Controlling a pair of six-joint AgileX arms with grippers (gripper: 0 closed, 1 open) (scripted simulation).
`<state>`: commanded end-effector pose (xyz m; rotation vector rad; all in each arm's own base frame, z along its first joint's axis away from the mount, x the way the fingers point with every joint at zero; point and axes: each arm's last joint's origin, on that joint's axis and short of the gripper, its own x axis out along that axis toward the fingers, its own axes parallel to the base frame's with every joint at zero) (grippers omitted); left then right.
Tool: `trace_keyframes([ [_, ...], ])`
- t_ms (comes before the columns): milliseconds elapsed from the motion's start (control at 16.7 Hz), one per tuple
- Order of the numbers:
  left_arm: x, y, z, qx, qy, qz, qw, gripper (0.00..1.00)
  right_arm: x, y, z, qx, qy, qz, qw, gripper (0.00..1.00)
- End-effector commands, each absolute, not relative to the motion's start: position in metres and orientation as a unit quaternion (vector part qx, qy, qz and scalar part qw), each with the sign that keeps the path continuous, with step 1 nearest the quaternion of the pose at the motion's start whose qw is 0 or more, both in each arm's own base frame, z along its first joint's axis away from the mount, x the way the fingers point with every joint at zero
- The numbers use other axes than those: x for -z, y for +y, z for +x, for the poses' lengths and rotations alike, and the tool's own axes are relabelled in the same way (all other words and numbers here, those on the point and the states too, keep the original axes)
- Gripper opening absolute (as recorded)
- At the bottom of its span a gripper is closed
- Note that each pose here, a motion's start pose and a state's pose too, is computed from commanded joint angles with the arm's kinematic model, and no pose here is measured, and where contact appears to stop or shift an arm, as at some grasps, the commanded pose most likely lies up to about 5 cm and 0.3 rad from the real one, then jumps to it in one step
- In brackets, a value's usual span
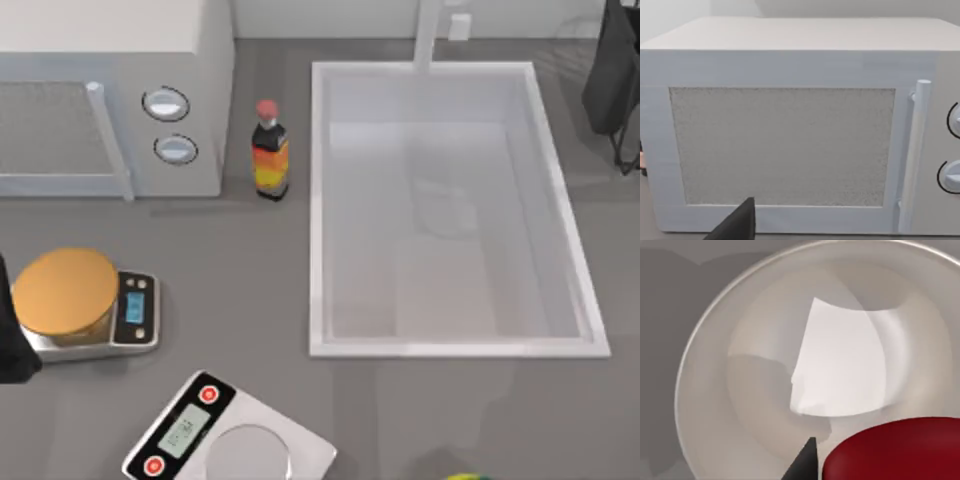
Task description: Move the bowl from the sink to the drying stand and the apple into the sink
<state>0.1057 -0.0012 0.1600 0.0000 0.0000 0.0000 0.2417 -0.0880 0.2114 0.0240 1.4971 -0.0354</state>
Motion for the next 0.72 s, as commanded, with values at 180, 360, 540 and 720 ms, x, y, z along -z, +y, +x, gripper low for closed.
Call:
trace_keyframes([
  [180, -0.16, -0.001, 0.106, 0.0, 0.0, 0.0, 1.0, 1.0, -0.223, -0.088, 0.24, 0.02, 0.673, 0.007, 0.739, 0.0],
  [360, -0.16, -0.001, 0.106, 0.0, 0.0, 0.0, 1.0, 1.0, -0.221, -0.087, 0.241, 0.02, 0.675, 0.008, 0.738, 0.0],
  [540, -0.16, -0.001, 0.106, 0.0, 0.0, 0.0, 1.0, 1.0, -0.219, -0.085, 0.247, 0.023, 0.669, -0.005, 0.743, 0.0],
  [720, -0.16, -0.001, 0.106, 0.0, 0.0, 0.0, 1.0, 1.0, -0.213, -0.073, 0.266, 0.033, 0.641, -0.049, 0.766, 0.0],
])
